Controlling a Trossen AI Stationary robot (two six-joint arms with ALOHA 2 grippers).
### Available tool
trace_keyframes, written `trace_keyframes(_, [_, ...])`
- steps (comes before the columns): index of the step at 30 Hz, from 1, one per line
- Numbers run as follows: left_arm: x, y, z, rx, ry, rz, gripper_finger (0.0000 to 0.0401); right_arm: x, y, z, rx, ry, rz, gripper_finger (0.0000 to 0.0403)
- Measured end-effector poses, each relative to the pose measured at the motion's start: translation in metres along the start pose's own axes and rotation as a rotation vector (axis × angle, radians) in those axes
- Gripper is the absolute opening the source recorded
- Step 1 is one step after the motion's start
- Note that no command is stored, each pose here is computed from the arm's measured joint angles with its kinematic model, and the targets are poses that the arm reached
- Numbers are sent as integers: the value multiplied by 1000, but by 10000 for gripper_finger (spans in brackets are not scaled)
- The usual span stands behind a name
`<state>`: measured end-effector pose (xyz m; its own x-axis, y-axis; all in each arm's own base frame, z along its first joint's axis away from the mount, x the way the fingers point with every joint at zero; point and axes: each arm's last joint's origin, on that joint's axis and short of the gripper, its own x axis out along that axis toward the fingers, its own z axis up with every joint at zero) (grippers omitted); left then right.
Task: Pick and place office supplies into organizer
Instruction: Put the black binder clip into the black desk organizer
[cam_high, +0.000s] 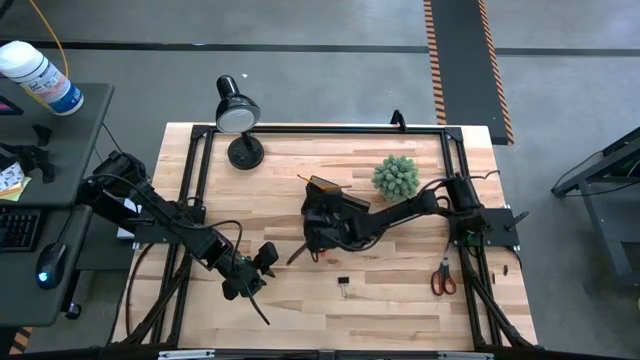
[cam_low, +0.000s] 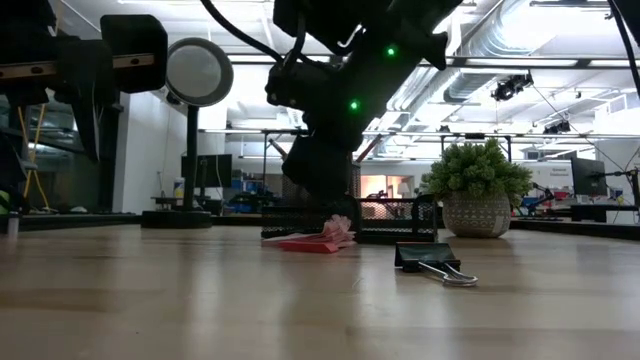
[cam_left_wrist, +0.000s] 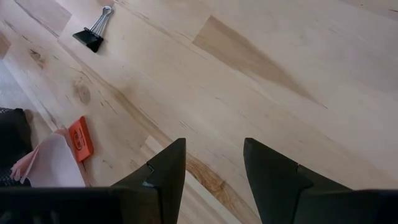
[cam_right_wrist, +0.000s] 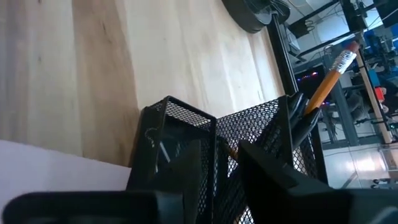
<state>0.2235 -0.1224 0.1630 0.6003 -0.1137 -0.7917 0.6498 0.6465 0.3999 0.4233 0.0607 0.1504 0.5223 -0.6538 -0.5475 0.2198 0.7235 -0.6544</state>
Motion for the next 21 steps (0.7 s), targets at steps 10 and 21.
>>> trace_keyframes(10, [0, 0, 0, -1, 0, 0, 150, -47, 3, 33, -121, 14, 111, 95])
trace_keyframes(21, [0, 0, 0, -3, 2, -1, 150, -131, 8, 49, 174, 297, 591, 83])
